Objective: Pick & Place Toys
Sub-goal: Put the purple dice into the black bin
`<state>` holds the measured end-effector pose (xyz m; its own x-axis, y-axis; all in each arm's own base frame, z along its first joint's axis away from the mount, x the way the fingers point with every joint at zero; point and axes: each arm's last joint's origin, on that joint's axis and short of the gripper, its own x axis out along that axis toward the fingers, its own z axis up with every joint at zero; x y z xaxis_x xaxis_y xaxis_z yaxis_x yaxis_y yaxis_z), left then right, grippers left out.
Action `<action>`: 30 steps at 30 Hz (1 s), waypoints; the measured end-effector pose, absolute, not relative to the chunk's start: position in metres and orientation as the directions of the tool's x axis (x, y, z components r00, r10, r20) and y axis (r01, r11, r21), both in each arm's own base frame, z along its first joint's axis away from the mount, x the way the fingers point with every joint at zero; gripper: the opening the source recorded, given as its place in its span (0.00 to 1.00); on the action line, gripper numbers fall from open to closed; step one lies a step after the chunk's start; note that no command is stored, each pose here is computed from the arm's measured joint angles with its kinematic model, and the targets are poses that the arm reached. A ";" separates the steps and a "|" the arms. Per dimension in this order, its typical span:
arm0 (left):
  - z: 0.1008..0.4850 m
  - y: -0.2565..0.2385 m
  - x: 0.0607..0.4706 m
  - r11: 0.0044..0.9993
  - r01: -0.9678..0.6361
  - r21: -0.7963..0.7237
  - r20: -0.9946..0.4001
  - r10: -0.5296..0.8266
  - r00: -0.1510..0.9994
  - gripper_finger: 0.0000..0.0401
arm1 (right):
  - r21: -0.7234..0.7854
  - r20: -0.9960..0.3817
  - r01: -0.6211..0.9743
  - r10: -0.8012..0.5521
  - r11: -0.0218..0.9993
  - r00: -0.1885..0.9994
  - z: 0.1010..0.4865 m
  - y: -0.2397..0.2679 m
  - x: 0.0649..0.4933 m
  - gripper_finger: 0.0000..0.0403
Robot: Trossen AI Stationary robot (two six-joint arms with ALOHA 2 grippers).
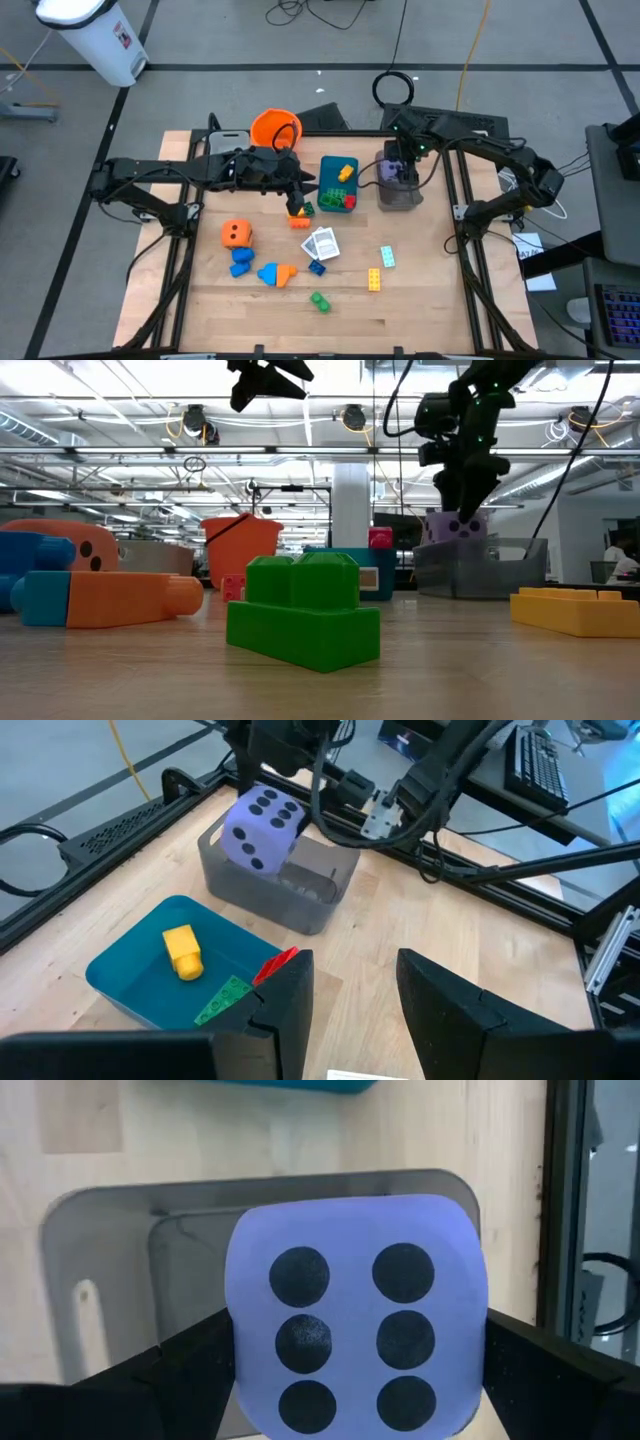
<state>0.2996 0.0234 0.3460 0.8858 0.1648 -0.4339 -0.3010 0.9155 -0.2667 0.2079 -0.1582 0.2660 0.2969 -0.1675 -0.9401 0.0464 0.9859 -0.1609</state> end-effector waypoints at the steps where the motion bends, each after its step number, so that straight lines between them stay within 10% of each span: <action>1: 0.346 0.023 0.300 0.916 -0.300 -0.265 -0.434 0.164 0.886 0.38 | -0.168 -0.938 0.046 -0.174 0.985 0.299 0.264 -0.160 0.207 0.87; 30: 0.346 0.037 0.298 0.906 -0.269 -0.326 -0.436 0.108 0.894 0.38 | -0.216 -0.926 0.079 -0.230 0.973 0.298 0.225 -0.178 0.205 0.87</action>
